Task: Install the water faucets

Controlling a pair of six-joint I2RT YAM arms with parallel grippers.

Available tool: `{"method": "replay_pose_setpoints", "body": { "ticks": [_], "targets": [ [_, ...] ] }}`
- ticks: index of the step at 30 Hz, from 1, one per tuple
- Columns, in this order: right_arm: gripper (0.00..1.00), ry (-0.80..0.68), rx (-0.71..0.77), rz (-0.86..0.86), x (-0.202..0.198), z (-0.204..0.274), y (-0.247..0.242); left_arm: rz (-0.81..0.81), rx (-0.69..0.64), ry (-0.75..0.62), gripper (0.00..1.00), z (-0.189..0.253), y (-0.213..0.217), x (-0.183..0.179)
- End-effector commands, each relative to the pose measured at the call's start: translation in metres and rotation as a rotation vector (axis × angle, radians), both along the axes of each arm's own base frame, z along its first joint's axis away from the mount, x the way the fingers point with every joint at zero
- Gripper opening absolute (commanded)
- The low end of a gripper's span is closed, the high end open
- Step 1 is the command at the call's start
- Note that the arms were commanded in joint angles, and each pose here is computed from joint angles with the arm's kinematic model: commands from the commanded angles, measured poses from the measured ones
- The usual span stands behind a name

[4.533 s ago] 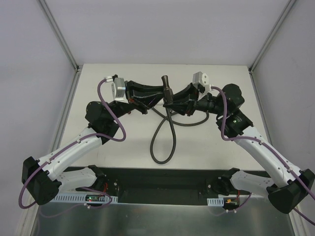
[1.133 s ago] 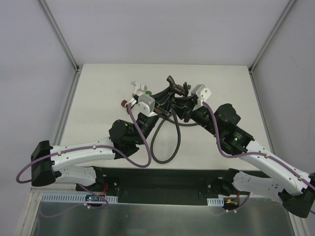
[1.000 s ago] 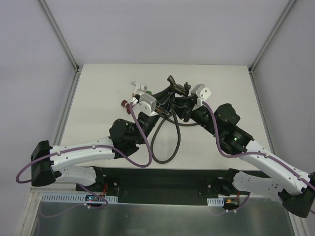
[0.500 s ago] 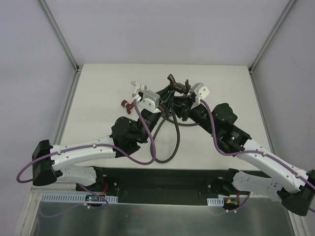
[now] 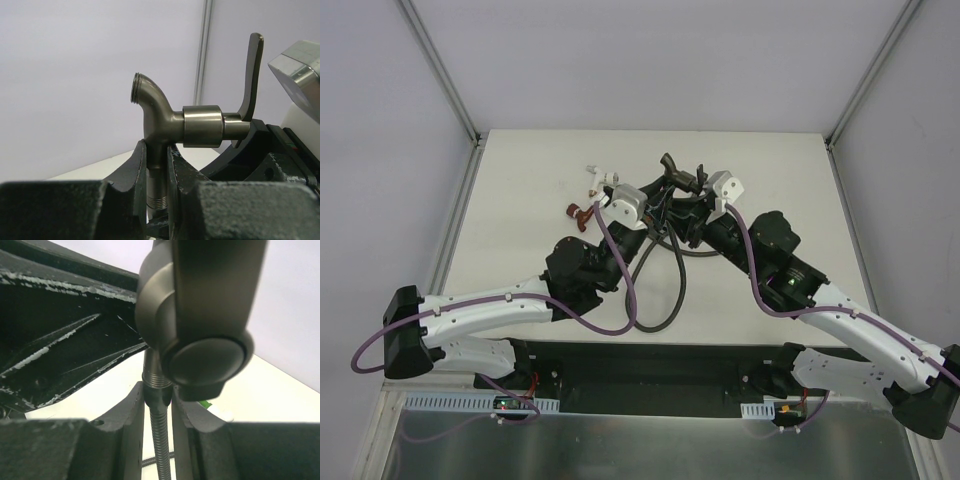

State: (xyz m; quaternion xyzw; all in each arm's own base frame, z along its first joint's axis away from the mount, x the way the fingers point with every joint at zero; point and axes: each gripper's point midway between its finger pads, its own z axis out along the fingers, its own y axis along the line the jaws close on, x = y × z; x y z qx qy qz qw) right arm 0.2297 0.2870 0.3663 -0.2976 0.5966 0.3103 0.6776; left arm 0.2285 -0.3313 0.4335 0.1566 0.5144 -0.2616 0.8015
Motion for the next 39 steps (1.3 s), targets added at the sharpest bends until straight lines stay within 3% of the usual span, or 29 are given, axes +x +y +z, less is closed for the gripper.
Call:
{"method": "replay_pose_setpoints", "body": {
  "ticks": [1,17,35,39],
  "targets": [
    [0.02,-0.120,0.162,-0.012,-0.003,0.057,-0.010,-0.046,-0.021,-0.001,0.00,0.011,0.000,-0.013],
    [0.02,-0.074,0.223,-0.107,0.015,0.058,-0.016,0.043,-0.020,0.095,0.00,-0.012,-0.007,0.005],
    [0.01,-0.070,0.213,-0.166,0.027,0.049,-0.018,0.045,-0.005,0.084,0.00,-0.011,-0.013,0.004],
    [0.02,-0.074,0.212,-0.158,0.027,0.049,-0.018,0.025,-0.007,0.073,0.17,-0.005,-0.009,0.000]
  ]
}}
